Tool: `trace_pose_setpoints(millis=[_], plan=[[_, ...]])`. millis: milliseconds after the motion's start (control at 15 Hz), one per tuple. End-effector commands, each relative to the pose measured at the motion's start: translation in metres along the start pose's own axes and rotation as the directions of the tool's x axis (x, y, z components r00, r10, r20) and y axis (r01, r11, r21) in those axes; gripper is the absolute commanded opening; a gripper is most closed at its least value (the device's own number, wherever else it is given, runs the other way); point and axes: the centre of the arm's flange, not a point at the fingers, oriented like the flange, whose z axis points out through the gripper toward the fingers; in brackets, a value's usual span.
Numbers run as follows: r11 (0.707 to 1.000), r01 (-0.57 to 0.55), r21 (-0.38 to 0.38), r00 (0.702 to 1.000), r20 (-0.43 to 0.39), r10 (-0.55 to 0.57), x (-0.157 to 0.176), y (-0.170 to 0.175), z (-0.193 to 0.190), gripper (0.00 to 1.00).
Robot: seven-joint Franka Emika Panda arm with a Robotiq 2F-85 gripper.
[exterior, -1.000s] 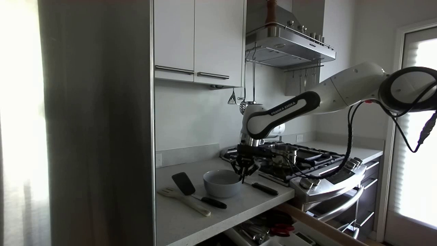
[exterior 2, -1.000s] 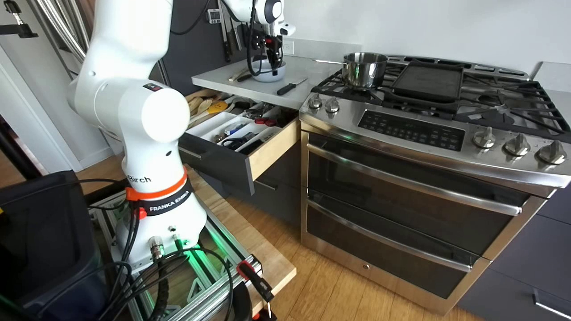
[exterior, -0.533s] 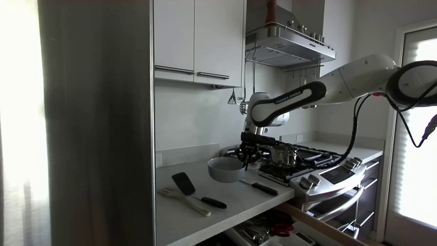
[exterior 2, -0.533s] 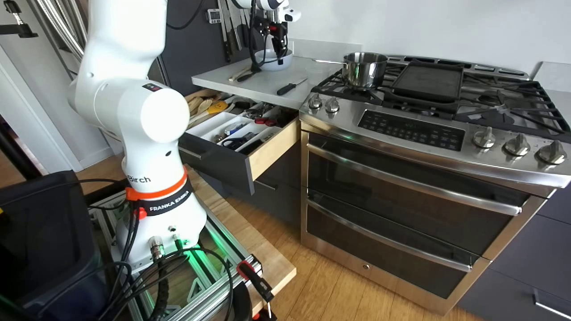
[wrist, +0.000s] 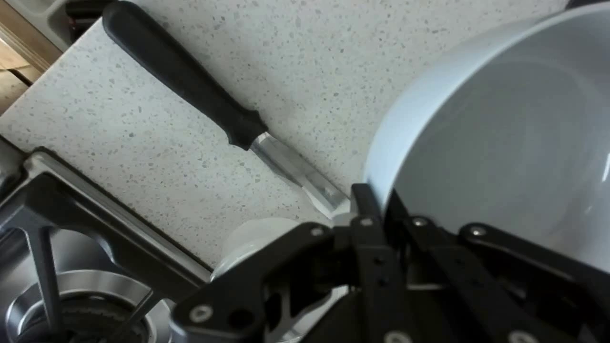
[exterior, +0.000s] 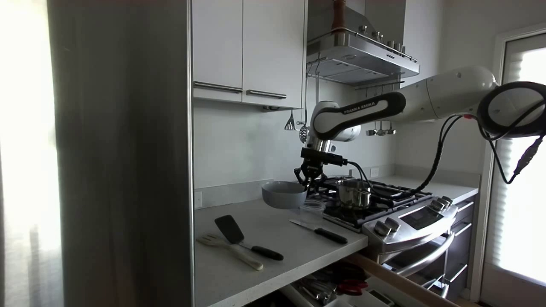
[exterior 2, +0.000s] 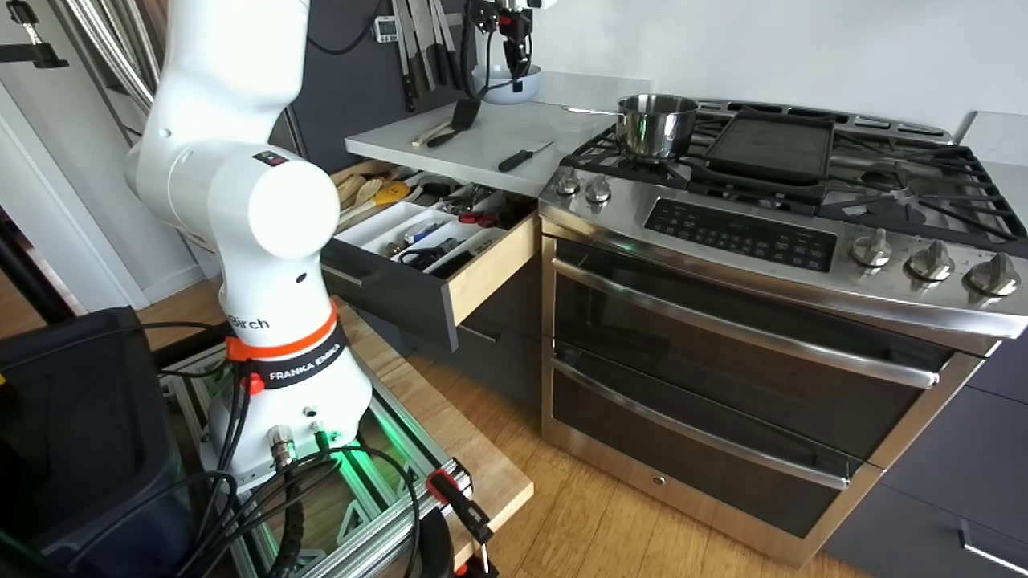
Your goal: Move the white bowl backwards
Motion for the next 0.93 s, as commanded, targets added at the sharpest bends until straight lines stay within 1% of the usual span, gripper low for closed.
trace_pose_setpoints(millis=[0,200,467,733,867], plan=[[0.997,-0.071,0.041,0.997,0.038,0.069,0.038,-0.030,-0.008,0.02],[0.995,-0.104,0.004,0.994,0.033,0.104,0.053,-0.055,0.005,0.02],[0.988,-0.149,-0.035,0.988,0.029,0.150,0.062,-0.081,0.027,0.02],[0.972,-0.228,-0.050,0.974,-0.005,0.228,0.067,-0.086,0.035,0.02],[0.960,-0.274,-0.049,0.961,-0.041,0.273,0.071,-0.082,0.034,0.02]])
